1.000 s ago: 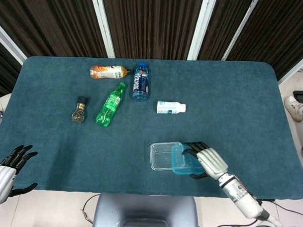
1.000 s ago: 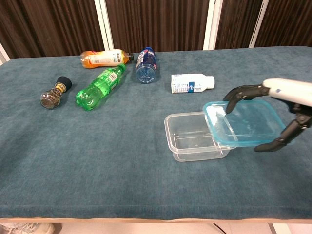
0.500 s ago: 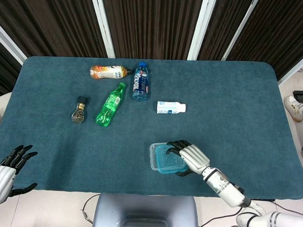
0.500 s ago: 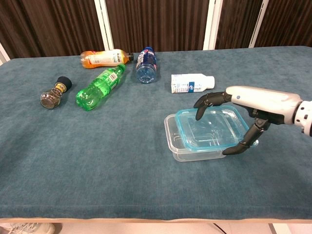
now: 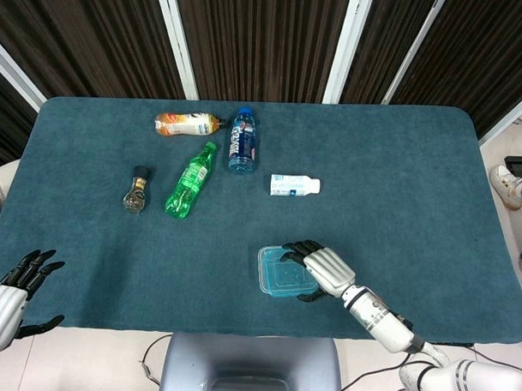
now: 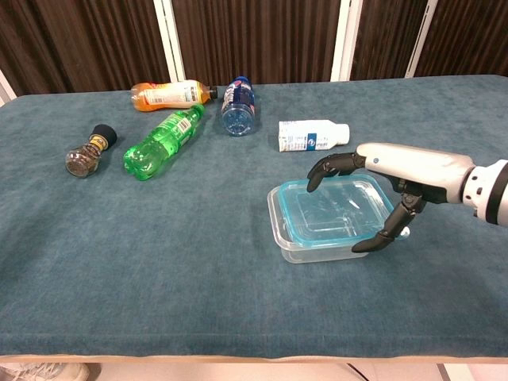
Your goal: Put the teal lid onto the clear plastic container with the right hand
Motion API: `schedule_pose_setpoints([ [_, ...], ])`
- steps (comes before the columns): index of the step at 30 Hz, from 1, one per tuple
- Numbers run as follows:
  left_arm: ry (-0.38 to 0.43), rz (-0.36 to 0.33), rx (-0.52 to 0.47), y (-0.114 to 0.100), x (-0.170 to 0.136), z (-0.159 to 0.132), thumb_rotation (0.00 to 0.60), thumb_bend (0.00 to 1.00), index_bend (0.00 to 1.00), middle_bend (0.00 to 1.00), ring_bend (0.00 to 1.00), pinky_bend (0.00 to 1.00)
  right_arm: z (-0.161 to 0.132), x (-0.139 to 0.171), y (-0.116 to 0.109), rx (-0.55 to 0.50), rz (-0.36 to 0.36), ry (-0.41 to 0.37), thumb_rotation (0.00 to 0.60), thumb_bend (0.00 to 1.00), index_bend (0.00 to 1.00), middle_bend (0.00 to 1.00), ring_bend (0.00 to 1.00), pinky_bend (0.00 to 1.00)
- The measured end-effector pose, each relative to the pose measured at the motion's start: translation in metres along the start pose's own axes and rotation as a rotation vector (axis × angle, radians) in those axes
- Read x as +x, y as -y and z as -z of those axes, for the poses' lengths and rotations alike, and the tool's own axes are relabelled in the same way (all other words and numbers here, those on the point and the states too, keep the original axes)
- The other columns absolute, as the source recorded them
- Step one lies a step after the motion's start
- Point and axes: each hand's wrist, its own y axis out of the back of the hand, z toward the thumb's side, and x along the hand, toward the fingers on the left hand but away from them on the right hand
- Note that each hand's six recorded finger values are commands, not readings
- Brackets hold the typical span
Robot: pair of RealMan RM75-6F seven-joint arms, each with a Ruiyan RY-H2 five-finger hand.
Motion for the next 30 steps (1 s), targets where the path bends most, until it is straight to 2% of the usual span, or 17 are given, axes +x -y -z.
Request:
schedule_pose_setpoints([
  [9, 0.0, 0.001, -0.004, 0.0, 0.0, 0.001, 0.6, 0.44, 0.21, 0.09, 0.05, 0.26, 0.002, -0.002, 0.001, -0.003, -0.005, 0.005, 0.6, 0.74, 0.29, 0.39, 0.37, 0.54],
  [25, 0.0, 0.009, -0.005, 0.001, 0.001, 0.001, 0.6, 0.45, 0.21, 0.09, 0.05, 0.27, 0.003, -0.012, 0.003, -0.017, -0.006, 0.014, 0.6, 0.74, 0.25, 0.33, 0.32, 0.5],
  [30, 0.001, 0.008, -0.007, 0.0, 0.001, 0.001, 0.6, 0.44, 0.21, 0.09, 0.05, 0.27, 0.002, -0.015, 0.005, -0.019, -0.01, 0.011, 0.6, 0.7, 0.24, 0.32, 0.3, 0.5],
])
